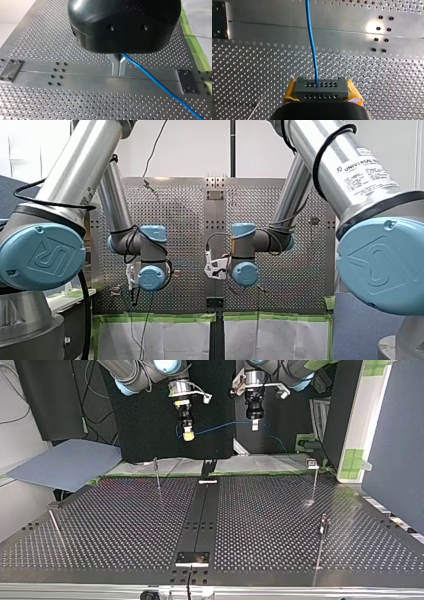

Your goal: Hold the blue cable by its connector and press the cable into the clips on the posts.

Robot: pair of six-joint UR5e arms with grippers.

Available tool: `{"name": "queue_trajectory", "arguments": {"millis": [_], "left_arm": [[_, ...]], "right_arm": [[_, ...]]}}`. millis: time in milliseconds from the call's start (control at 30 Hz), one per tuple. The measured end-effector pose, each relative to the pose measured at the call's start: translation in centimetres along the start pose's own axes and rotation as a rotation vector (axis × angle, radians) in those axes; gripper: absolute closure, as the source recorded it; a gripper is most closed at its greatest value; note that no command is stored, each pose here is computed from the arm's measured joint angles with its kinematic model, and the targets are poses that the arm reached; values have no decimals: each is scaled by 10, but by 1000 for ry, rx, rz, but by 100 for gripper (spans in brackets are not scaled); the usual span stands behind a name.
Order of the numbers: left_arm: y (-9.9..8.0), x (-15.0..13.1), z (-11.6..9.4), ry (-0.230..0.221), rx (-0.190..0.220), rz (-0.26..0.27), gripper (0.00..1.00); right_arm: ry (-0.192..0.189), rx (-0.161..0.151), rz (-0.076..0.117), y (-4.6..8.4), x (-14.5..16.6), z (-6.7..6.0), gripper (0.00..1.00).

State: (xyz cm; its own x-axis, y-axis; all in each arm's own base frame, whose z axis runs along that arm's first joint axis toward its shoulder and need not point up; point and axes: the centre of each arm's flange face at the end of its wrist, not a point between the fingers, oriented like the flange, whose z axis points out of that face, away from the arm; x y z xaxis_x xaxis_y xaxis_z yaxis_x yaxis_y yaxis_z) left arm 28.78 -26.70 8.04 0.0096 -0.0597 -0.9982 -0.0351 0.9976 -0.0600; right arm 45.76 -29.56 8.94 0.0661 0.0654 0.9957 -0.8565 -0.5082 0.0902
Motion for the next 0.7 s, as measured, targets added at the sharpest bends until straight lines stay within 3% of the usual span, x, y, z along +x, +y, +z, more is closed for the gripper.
{"name": "queue_trajectory", "arguments": {"millis": [400,500,700], "left_arm": [[0,0,0,1,0,1,100],[3,6,-6,25,9,23,100],[8,13,-14,75,17,58,100]], "right_arm": [[0,0,0,0,0,0,100],[0,0,-1,0,0,0,100],[-59,40,-28,-20,-19,-10,100]]}}
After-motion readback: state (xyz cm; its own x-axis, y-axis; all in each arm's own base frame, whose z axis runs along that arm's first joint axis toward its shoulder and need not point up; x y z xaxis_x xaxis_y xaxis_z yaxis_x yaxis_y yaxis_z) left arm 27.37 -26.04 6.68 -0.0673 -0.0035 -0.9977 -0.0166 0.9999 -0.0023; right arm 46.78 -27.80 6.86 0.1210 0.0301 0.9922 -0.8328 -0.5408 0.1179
